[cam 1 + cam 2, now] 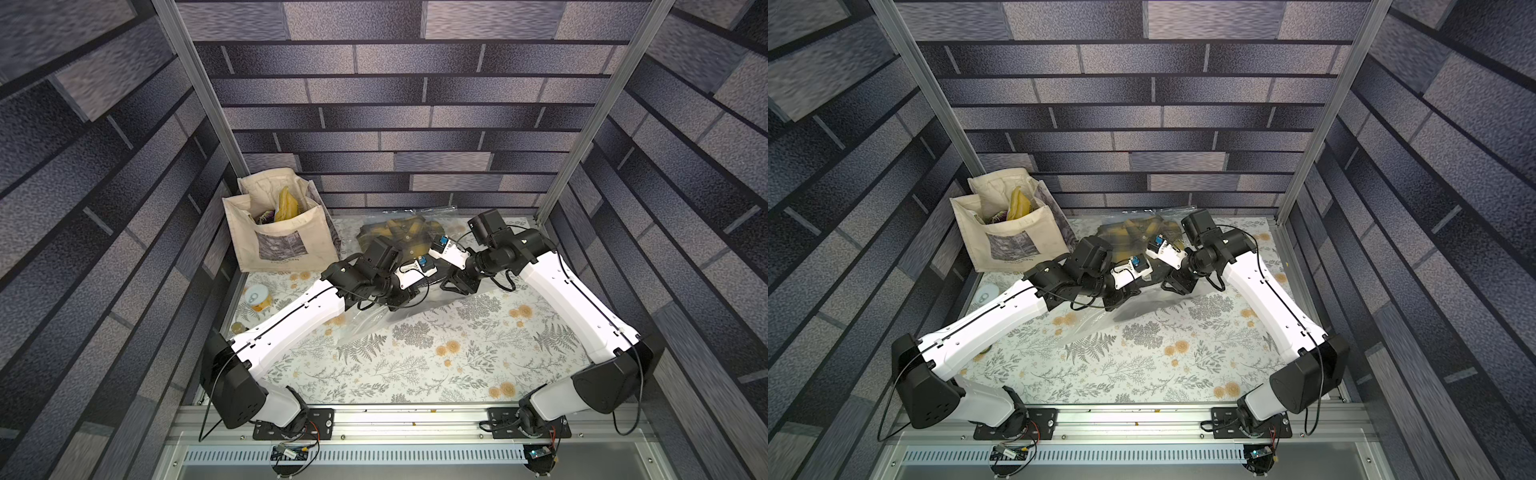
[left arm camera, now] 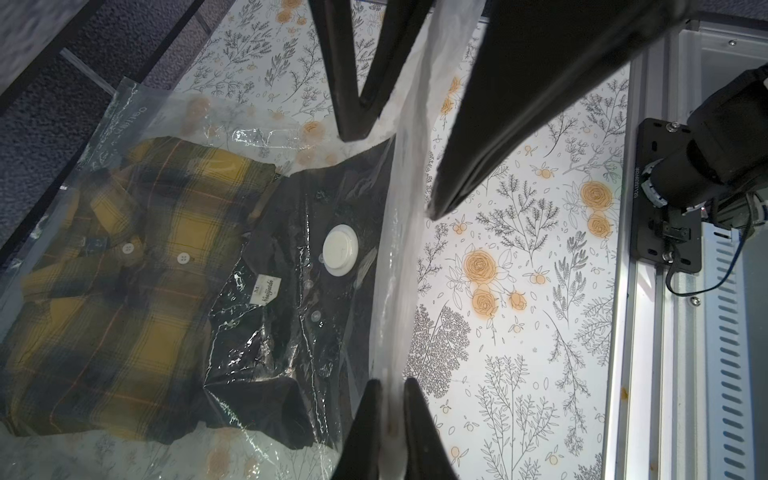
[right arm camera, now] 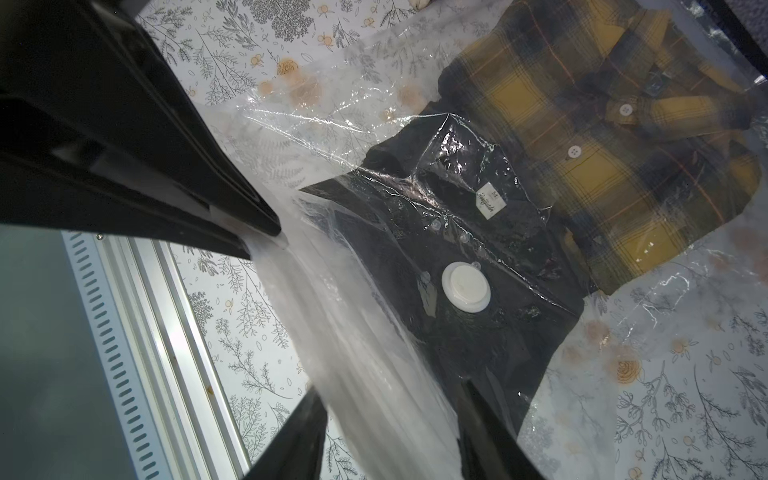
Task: Place the folded shirt into the vacuum bag
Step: Close the vacuum bag at the center of the board.
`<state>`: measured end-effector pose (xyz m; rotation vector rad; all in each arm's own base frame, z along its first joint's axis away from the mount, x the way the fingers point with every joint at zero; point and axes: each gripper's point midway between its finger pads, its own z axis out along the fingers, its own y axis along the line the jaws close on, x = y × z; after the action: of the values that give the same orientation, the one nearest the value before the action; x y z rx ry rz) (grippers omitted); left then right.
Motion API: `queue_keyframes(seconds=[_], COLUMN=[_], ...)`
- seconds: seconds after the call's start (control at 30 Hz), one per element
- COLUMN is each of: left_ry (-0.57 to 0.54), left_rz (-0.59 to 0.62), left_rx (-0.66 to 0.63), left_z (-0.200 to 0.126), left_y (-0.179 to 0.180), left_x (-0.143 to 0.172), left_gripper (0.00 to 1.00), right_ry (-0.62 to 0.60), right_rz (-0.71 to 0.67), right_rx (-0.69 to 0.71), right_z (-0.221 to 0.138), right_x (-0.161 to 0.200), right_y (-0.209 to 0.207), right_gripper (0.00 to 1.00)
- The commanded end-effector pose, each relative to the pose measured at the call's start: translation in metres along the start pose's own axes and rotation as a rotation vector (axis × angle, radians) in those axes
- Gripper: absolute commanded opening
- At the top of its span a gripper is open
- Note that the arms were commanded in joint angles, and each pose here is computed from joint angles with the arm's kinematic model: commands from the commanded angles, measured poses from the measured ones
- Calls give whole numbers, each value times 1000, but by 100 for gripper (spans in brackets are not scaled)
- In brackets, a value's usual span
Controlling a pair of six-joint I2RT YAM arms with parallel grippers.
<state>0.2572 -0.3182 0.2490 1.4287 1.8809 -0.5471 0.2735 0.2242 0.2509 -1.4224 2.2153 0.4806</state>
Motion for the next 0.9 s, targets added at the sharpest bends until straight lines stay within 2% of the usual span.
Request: queue_keyframes(seconds=[0.0, 0.1, 0.23, 0.3, 0.47, 0.67, 0.87], left_ry=[-99, -87, -33, 1, 121, 272, 344], left_rz=[51, 44, 28, 5, -82, -101, -111], left_rx=[-8, -5, -12, -8, -12, -40, -41], left_z=[-22, -21, -16, -13, 0, 9, 8], left_y=[-1, -2, -1, -2, -5, -12, -20], left_x=[-27, -24, -13, -4, 30, 68, 82], left_gripper=[0, 0, 0, 0, 2, 5, 6], right_ry=[37, 38, 23, 27, -18, -87, -109], right_rz=[13, 29, 44, 58, 123, 192, 243], right_rx=[-33, -40, -38, -23, 43, 98, 148], right_z=[7, 10, 12, 12, 10, 2, -6], right_x=[7, 10, 15, 18, 22, 28, 37], right_y=[6, 7, 10, 9, 0, -11, -23], right_gripper=[43, 30, 7, 0, 0, 0, 0])
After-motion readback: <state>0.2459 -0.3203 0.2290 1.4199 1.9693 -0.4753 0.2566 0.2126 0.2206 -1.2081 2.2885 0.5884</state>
